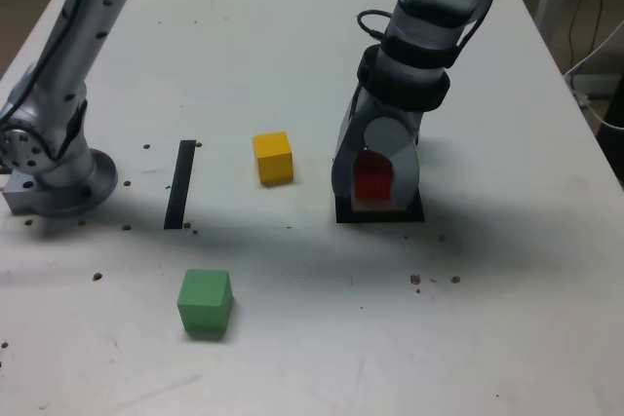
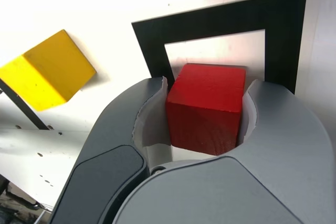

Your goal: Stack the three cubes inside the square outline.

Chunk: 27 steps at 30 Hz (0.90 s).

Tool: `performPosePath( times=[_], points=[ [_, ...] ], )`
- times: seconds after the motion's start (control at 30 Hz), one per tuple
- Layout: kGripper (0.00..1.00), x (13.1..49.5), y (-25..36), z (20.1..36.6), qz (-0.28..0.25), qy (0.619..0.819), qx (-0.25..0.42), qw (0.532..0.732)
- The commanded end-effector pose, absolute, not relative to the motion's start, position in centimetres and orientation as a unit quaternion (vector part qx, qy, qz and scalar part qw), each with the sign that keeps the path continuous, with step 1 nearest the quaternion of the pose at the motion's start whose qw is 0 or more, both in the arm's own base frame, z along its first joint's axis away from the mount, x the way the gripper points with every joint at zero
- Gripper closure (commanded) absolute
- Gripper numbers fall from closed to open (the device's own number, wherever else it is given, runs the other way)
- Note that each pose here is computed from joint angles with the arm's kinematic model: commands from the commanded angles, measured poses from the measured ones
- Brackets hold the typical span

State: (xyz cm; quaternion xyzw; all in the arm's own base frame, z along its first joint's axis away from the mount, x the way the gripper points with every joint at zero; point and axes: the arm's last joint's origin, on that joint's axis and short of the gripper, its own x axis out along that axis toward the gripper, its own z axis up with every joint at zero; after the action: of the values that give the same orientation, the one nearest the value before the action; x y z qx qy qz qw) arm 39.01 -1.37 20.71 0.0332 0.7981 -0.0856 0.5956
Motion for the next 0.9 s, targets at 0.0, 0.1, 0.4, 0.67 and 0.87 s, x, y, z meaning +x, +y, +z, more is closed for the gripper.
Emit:
performPosePath(
  times=[0.0,0.1,0.4,0.67,0.87],
  points=[
    [0.7,39.1,-1.1,20.4,-0.085,0.799,0.033,0.594],
    [0.41,39.1,-1.0,20.2,-0.086,0.799,0.033,0.594],
    [0.03,39.0,-0.9,20.3,-0.086,0.796,0.035,0.598],
    [0.01,37.6,-0.6,22.3,-0.062,0.79,0.047,0.609],
    [0.01,35.0,-0.2,25.1,-0.012,0.785,0.059,0.616]
  ],
)
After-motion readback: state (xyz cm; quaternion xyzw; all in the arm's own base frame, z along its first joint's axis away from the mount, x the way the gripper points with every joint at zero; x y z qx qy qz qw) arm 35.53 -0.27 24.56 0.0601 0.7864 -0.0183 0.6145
